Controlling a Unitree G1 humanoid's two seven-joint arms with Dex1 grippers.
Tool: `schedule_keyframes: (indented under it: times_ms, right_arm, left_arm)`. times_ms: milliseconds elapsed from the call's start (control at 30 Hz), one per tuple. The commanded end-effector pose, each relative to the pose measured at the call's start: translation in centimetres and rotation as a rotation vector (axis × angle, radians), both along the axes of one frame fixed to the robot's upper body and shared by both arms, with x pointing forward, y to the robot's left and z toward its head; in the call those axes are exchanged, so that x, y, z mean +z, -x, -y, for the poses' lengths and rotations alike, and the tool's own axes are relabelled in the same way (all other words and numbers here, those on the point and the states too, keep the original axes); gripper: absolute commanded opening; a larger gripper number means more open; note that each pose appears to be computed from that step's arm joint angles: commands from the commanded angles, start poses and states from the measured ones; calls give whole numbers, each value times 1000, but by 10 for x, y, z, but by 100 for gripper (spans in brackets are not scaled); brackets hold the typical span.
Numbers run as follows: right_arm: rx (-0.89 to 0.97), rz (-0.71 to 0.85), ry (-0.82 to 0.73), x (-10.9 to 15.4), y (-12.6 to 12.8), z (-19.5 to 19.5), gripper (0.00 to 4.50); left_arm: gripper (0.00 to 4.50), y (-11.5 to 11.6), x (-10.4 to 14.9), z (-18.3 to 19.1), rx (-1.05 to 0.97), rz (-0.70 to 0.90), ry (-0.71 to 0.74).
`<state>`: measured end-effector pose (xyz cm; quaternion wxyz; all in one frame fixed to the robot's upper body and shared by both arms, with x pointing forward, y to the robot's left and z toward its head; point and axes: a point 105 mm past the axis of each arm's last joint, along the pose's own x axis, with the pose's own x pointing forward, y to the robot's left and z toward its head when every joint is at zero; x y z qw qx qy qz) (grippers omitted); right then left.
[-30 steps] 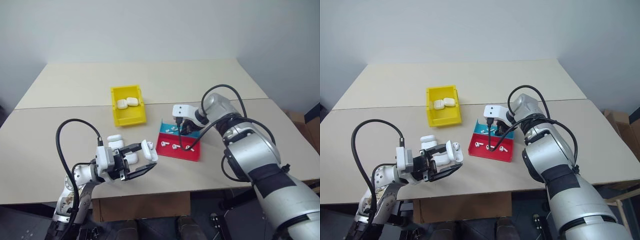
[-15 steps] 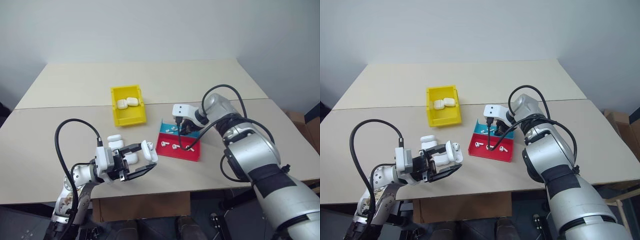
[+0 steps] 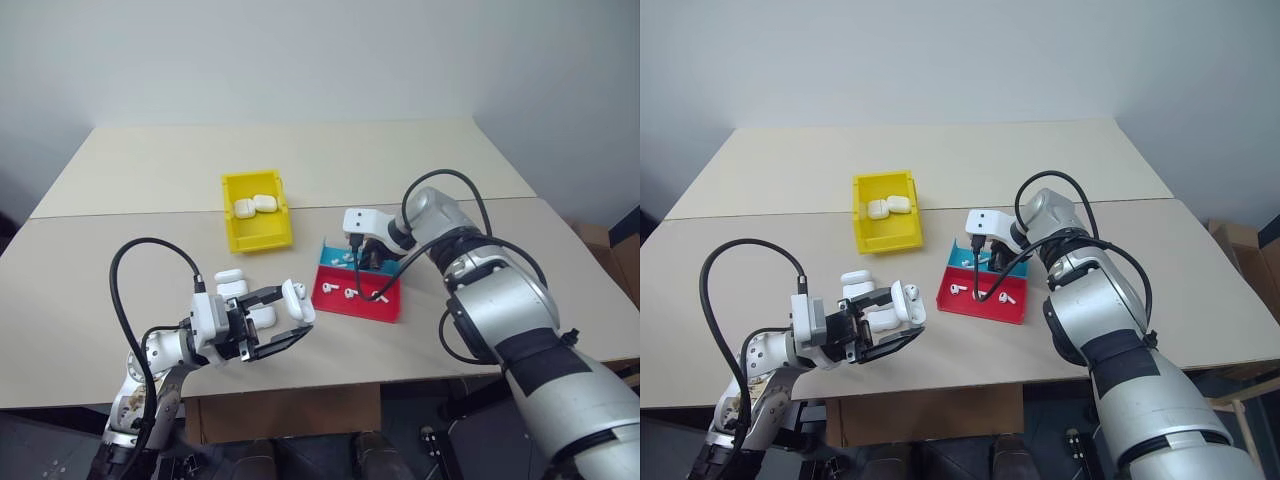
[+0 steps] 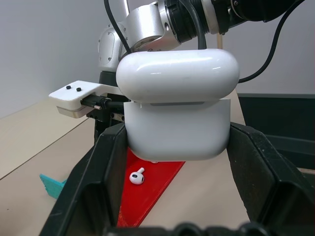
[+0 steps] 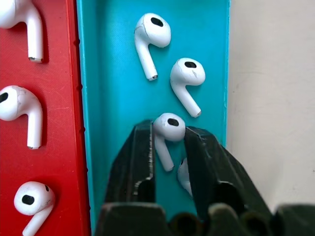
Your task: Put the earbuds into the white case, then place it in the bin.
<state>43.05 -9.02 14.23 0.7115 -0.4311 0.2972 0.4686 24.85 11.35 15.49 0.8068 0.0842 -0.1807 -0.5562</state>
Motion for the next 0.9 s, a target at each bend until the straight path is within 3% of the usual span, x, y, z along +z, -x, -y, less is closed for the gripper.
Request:
schedule_keyframes:
  times_ms: [33, 233, 367, 467, 633, 733, 900]
  right_arm:
    - [-1, 21, -9, 5, -2, -1, 93]
    - [-5, 34, -9, 7, -3, -1, 93]
    - [-9, 86, -72, 30, -9, -6, 93]
    - [-4, 137, -181, 61, -12, -12, 93]
    - [-24, 253, -557, 138, -11, -13, 93]
    - [2, 297, -778, 176, 9, -1, 93]
    - [130, 371, -1127, 211, 84, 12, 93]
  left_arm:
    - [278, 6, 10, 4, -21, 53, 1]
    - [278, 5, 10, 4, -19, 55, 4]
    - [278, 3, 14, 5, -16, 54, 19]
    - [278, 1, 21, 6, -12, 51, 52]
    - [278, -9, 37, 12, -12, 47, 122]
    - [278, -15, 47, 17, -40, 45, 158]
    - [278, -24, 60, 31, -88, 39, 212]
